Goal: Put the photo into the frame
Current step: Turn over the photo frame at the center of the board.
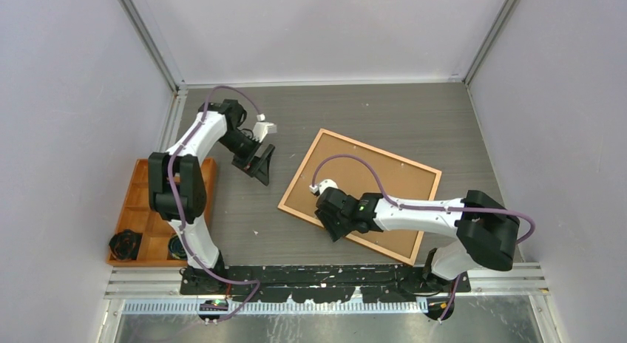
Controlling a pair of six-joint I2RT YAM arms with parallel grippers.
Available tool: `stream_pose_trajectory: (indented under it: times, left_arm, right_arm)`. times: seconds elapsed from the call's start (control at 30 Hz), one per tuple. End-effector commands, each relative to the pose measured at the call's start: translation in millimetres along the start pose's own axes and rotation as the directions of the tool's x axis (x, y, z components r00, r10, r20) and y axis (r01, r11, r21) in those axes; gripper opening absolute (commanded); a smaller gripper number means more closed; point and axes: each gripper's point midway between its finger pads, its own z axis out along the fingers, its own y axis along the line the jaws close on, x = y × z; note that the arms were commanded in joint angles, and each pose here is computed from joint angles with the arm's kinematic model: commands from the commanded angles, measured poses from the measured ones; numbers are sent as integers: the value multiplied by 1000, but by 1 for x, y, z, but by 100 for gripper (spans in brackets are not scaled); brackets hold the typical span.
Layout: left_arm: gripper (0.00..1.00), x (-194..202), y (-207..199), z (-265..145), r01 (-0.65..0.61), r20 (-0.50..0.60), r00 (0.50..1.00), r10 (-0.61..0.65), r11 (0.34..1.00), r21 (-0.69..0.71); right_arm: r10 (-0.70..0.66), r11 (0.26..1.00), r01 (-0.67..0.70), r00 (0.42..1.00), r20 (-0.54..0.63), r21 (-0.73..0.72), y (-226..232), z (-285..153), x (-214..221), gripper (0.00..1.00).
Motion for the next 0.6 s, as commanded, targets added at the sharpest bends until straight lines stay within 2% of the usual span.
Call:
stream_pose_trajectory:
  times: [0.0, 0.13, 0.3, 0.43, 0.57]
  left_arm:
    - [97, 0, -8, -14, -44, 21, 999, 45, 999, -27]
    - [100, 2, -8, -17, -77, 26, 997, 78, 996, -45]
    - [100, 2, 2, -16, -168, 72, 981, 178, 978, -128]
    - [100, 0, 2, -19, -261, 122, 951, 285, 948, -181]
    - [100, 6, 0, -18, -376, 120, 903, 413, 894, -245]
  right_arm:
    - [9, 1000, -10, 998, 54, 17, 0, 2, -11, 53]
    - [-4, 999, 2, 999, 37, 32, -2, 8, -6, 51]
    - [-19, 999, 19, 1000, 7, 40, -2, 16, 1, 40]
    - [-27, 999, 27, 1000, 4, 41, -2, 13, 0, 30]
    - [-39, 999, 38, 999, 31, 25, 1, 3, -11, 21]
